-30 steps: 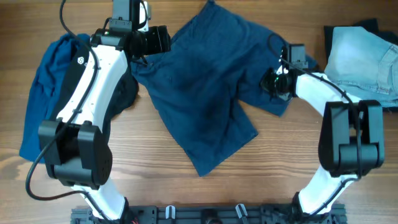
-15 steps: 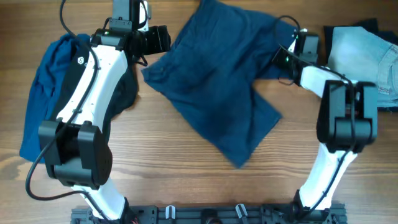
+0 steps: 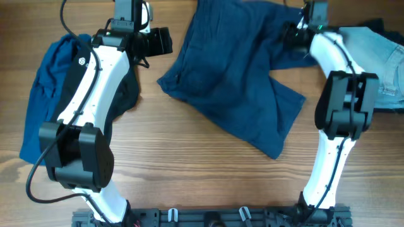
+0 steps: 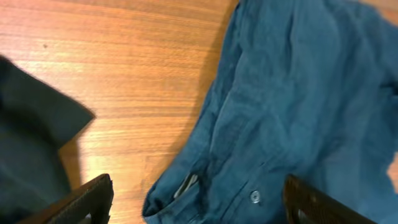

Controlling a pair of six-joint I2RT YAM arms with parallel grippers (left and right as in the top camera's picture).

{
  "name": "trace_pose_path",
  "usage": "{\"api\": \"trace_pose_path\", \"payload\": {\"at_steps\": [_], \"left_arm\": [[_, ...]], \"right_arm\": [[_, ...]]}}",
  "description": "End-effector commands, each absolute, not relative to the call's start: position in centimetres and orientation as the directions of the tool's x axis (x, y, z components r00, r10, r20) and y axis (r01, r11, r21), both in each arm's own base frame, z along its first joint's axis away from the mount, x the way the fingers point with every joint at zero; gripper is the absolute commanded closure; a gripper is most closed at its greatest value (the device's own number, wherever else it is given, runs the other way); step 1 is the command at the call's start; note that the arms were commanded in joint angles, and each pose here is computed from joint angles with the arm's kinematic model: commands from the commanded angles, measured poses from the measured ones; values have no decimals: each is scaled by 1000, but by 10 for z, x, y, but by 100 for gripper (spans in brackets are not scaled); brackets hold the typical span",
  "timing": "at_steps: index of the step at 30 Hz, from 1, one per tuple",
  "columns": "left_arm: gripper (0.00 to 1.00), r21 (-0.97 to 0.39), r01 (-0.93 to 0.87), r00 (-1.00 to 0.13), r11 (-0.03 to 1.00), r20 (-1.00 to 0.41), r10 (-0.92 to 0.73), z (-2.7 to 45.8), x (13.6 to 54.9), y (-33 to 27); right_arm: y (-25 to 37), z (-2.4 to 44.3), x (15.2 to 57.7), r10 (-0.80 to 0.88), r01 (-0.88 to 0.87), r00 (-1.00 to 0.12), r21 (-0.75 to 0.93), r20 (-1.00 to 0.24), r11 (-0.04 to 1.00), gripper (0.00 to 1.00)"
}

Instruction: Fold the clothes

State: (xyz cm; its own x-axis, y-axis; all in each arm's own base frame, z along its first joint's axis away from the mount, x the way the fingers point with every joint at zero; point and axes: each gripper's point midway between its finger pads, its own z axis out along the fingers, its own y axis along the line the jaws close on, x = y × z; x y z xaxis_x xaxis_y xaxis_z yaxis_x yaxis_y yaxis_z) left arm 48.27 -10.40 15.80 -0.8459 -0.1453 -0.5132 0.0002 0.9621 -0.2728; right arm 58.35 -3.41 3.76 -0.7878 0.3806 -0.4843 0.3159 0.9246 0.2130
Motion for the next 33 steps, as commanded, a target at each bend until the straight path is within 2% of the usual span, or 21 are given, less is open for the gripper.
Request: {"api": "trace_pose_path", "payload": {"at_steps": [1,3,4,8,13,17,23,26,33], "left_arm": [[13,-185,43,-855,982,-516,-60,155,476,-93],[11,-161,62,-866,985,-498,-27,152,470,-91],[7,-145,79,-876,986,-483,-1,149,466,-90],[2,-104,151,-890,983,-446,90,142,454,-88],[0,-93,327,-883,940,-385,270,134,433,-96],[0,-71,390,-867,918,-365,340,129,428,-95],[5,-59,452,-840,890,-365,402,112,438,-99],[11,-67,476,-837,877,-339,429,96,438,-101],[13,-90,531,-821,843,-301,485,55,444,-109]], "right_arm": [[-29,112,588,368,256,-788,282,-493,925,0],[-15,136,567,390,255,-818,340,-424,905,0],[-5,153,542,404,271,-843,368,-356,890,1],[8,185,495,390,282,-878,358,-277,890,0],[25,230,452,367,265,-890,348,-271,899,0],[46,256,414,325,231,-911,338,-255,913,0],[73,257,371,266,215,-952,287,-152,934,3],[82,258,363,250,202,-957,281,-146,938,5],[70,254,338,274,242,-951,208,-145,948,5]]}}
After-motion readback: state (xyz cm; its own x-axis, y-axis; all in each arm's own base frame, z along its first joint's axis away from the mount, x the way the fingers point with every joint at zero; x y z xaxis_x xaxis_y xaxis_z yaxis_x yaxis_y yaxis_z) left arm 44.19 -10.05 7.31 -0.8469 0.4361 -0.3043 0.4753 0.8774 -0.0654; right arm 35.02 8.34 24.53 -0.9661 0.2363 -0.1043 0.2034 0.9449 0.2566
